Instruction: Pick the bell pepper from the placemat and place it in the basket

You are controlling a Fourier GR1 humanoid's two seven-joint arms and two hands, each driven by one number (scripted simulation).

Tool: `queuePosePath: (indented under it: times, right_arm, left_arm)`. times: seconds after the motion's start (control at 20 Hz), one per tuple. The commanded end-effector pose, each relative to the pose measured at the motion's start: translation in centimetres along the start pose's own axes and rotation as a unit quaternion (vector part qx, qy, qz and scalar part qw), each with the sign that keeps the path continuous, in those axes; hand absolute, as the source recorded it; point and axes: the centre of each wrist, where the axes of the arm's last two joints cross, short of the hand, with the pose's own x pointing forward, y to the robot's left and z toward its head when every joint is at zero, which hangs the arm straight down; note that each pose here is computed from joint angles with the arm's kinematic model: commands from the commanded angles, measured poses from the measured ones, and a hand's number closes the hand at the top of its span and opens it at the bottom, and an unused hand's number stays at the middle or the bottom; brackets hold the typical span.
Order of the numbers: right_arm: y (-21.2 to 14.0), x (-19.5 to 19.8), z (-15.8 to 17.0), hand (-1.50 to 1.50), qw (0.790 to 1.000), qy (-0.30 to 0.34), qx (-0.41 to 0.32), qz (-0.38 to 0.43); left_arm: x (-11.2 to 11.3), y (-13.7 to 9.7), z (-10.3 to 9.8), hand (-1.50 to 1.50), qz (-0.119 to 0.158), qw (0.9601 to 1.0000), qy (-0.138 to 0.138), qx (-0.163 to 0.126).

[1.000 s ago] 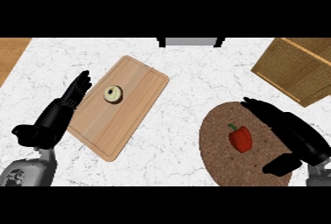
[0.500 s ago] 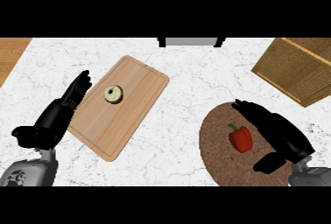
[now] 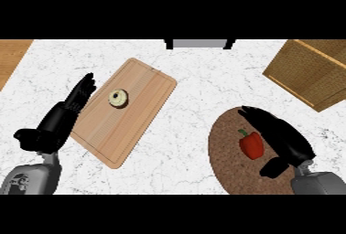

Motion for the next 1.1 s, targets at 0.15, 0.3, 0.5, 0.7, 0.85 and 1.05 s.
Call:
queuePosePath:
  times: [0.15, 0.3, 0.5, 0.7, 0.85, 1.05]
  right_arm:
    - [1.6, -0.1, -1.6, -1.5, 0.999, 0.024, 0.023, 0.006]
    - [3.7, -1.2, -2.2, -1.5, 0.999, 0.021, 0.028, 0.01]
    - [2.3, -0.6, -2.0, -1.5, 0.998, 0.014, 0.054, -0.001]
    - [4.1, -0.1, -2.2, 1.5, 0.996, 0.003, 0.091, 0.021]
    - [4.5, 0.2, -2.6, 1.5, 0.996, -0.006, 0.085, 0.032]
    - [4.5, 1.0, -3.6, 1.5, 0.995, -0.013, 0.081, 0.061]
  left_arm:
    - [0.0, -0.2, -0.7, 0.0, 0.0, 0.9999, 0.01, -0.002]
    - [1.2, -1.4, -0.5, 0.0, 0.002, 1.0, 0.003, 0.004]
    - [1.2, 1.1, 1.5, 0.0, 0.003, 1.0, 0.005, 0.003]
    - [-0.3, -0.9, 2.1, 0.0, 0.003, 1.0, -0.003, 0.0]
    - [1.1, 0.3, -0.4, 0.0, 0.003, 0.9999, 0.009, 0.004]
    - [-0.6, -0.3, 0.8, 0.0, 0.006, 1.0, 0.003, 0.001]
